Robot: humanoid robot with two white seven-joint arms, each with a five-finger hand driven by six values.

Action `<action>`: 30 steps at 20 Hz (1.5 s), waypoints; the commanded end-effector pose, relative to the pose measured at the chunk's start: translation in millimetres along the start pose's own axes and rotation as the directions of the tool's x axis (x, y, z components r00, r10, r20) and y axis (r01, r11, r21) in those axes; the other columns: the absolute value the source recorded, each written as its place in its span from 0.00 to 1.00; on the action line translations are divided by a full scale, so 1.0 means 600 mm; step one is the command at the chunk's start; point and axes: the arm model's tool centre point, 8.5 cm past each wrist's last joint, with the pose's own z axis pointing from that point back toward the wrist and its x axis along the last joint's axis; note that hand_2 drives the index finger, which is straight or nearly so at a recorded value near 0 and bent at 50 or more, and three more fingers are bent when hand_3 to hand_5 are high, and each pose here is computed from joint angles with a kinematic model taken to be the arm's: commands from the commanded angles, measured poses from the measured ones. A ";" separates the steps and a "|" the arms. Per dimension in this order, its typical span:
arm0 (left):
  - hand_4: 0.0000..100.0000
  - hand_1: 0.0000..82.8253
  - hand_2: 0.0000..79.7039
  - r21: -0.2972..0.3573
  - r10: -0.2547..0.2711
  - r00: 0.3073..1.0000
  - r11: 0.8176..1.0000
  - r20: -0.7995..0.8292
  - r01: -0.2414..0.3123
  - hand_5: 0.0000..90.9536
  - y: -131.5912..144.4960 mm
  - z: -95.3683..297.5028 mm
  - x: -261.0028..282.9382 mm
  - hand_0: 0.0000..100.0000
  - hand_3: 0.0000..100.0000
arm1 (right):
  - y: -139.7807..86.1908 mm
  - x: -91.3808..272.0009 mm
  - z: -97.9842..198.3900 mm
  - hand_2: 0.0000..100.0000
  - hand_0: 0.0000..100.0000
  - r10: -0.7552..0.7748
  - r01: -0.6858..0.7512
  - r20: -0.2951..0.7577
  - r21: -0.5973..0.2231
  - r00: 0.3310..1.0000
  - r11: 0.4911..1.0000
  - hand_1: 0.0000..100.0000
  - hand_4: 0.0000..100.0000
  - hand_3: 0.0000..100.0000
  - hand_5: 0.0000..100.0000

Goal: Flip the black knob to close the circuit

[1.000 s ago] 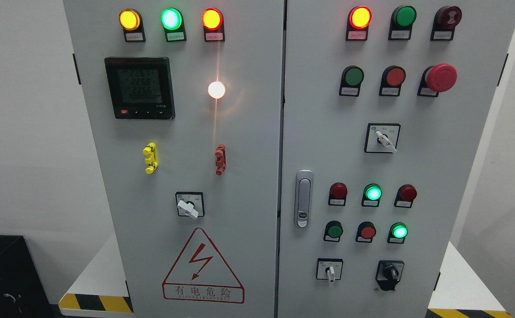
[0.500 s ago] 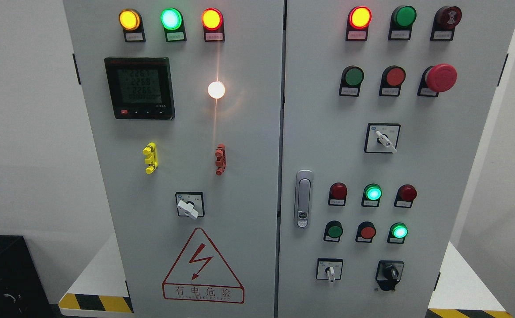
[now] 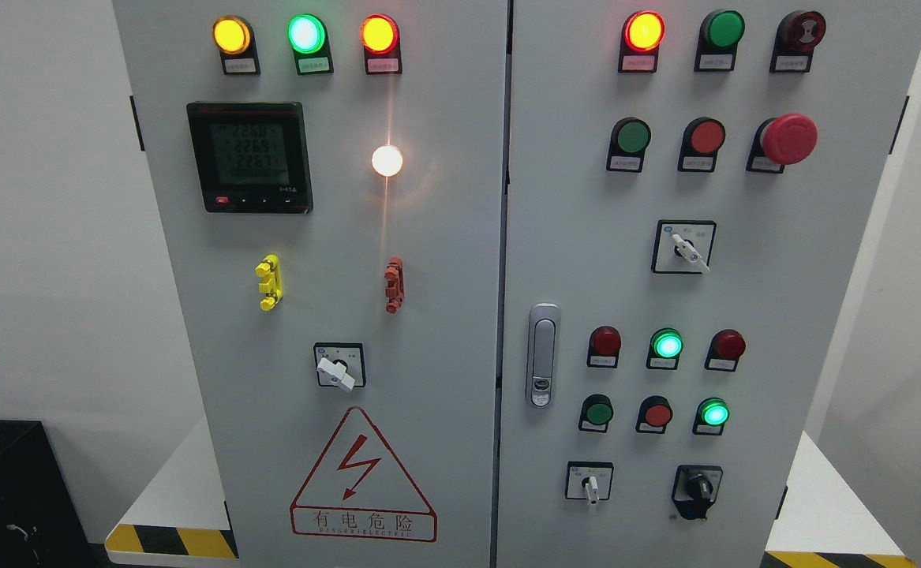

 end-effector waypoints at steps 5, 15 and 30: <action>0.00 0.67 0.00 -0.004 0.003 1.000 1.000 0.006 -0.003 0.00 -0.003 0.000 -0.008 0.12 0.00 | 0.002 0.040 -0.002 0.00 0.00 -0.120 0.112 0.096 0.082 0.988 0.990 0.10 0.00 0.00 0.00; 0.00 0.67 0.00 -0.004 0.003 1.000 1.000 0.006 -0.003 0.00 -0.003 0.000 -0.008 0.12 0.00 | -0.028 0.143 0.013 0.00 0.00 -0.173 0.132 0.386 0.132 0.906 0.982 0.07 0.00 0.00 0.00; 0.00 0.67 0.00 -0.004 0.003 1.000 1.000 0.006 -0.003 0.00 -0.003 0.000 -0.008 0.12 0.00 | -0.063 0.280 0.094 0.36 0.00 0.098 -0.071 0.677 -0.068 0.729 0.995 0.06 0.45 0.54 0.21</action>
